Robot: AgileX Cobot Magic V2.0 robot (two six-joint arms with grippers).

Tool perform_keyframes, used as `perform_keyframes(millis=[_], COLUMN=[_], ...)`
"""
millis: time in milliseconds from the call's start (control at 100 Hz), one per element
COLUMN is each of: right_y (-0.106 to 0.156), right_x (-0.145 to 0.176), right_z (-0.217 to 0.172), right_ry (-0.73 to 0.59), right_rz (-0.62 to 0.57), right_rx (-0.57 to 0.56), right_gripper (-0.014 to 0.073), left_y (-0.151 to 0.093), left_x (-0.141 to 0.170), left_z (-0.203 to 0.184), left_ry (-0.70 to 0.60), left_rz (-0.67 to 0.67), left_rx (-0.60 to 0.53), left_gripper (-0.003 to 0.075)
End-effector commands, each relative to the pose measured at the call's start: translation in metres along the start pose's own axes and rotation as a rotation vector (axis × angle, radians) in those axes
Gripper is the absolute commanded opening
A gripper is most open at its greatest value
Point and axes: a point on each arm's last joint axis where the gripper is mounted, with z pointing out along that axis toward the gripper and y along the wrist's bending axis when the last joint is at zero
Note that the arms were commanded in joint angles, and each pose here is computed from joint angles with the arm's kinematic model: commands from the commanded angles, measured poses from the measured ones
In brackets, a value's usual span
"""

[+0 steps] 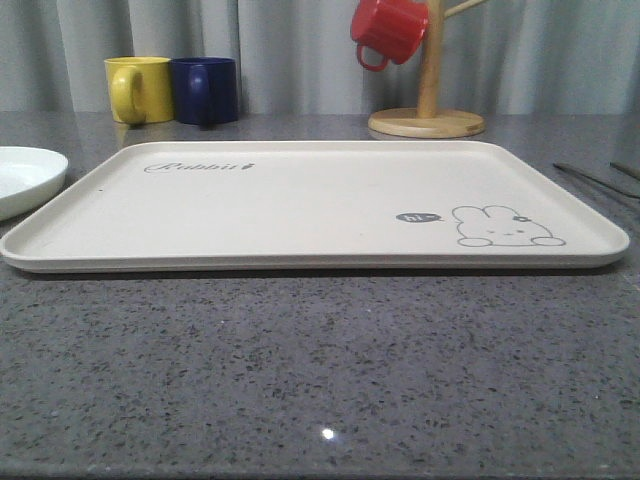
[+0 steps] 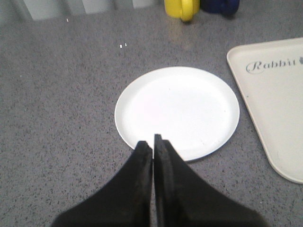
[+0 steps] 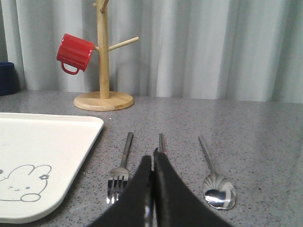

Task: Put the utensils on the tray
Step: 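Lower the left gripper toward the white plate's rim and grasp it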

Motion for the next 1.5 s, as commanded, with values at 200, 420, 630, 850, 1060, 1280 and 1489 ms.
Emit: perform_keyframes(millis=[200, 420, 630, 850, 1060, 1280, 1489], right_y=[0.0, 0.0, 0.0, 0.0, 0.0, 0.0, 0.0], right_x=[-0.014, -0.014, -0.014, -0.014, -0.014, -0.014, -0.014], right_z=[-0.002, -0.002, -0.002, -0.002, -0.002, -0.002, -0.002], right_ry=[-0.111, -0.111, -0.111, -0.111, -0.111, -0.111, -0.111], right_rz=[-0.015, -0.015, -0.015, -0.015, -0.015, -0.015, -0.015], right_rx=[-0.003, -0.003, -0.003, -0.003, -0.003, -0.003, -0.003], right_gripper=[-0.0068, -0.0068, -0.0068, -0.0068, -0.0068, -0.0068, -0.0068], left_y=[0.005, 0.002, 0.002, 0.002, 0.017, 0.048, 0.059], left_x=[-0.044, -0.043, -0.041, -0.043, -0.053, -0.056, -0.053], left_z=[0.031, 0.049, 0.049, 0.051, 0.086, 0.147, 0.198], left_ry=[0.086, 0.15, 0.174, 0.158, 0.234, 0.374, 0.467], left_rz=[-0.007, -0.027, -0.026, -0.085, -0.168, -0.284, -0.291], left_rx=[0.017, 0.046, 0.049, 0.043, -0.034, -0.085, -0.036], left_gripper=[0.001, 0.0023, 0.0309, 0.0455, 0.0455, 0.0455, 0.0455])
